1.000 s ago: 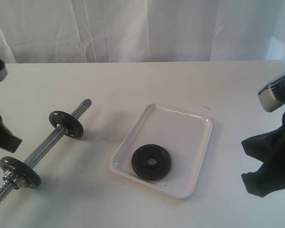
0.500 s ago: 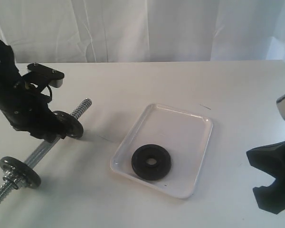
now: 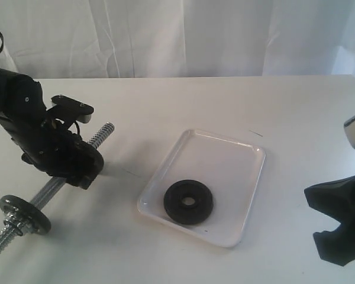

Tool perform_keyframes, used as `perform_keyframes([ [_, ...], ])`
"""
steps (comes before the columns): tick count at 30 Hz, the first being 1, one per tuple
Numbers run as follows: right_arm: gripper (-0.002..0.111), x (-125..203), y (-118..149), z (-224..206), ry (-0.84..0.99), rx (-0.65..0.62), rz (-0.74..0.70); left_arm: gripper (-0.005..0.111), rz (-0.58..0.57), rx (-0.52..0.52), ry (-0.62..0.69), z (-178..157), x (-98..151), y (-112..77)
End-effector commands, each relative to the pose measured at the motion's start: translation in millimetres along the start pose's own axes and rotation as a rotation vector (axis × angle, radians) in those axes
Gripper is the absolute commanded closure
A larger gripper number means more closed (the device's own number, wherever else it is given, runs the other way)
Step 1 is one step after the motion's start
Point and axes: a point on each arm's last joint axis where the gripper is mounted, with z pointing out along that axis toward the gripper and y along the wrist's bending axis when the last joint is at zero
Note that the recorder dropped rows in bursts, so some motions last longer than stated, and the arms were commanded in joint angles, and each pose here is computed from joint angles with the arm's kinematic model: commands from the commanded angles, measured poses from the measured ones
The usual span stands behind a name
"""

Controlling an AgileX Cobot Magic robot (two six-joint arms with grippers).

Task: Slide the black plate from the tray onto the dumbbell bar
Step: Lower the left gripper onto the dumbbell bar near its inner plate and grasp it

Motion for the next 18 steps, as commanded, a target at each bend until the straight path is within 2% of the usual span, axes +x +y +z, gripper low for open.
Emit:
perform_keyframes([
  [1,0.108,-1,1,-1,-0.021,-0.005,-0.004,0.029,0.001,0.001,-0.006,2,-2,-1.3],
  [7,0.108,-1,1,-1,-0.021,-0.006,-0.002,0.029,0.029,-0.011,0.056,17,3,-0.2],
  [14,0.108,-1,1,-1,-0.021,-0.007,-0.001,0.030,0.027,-0.014,0.031,21,1,-0.1],
  [16,0.108,-1,1,-1,-0.021,-0.009,0.001,0.039,0.028,-0.013,0.042,25,2,-0.3],
  [18,0.108,-1,1,-1,-0.021,-0.009,0.001,0.062,0.028,-0.011,0.049,29,2,-0.4],
])
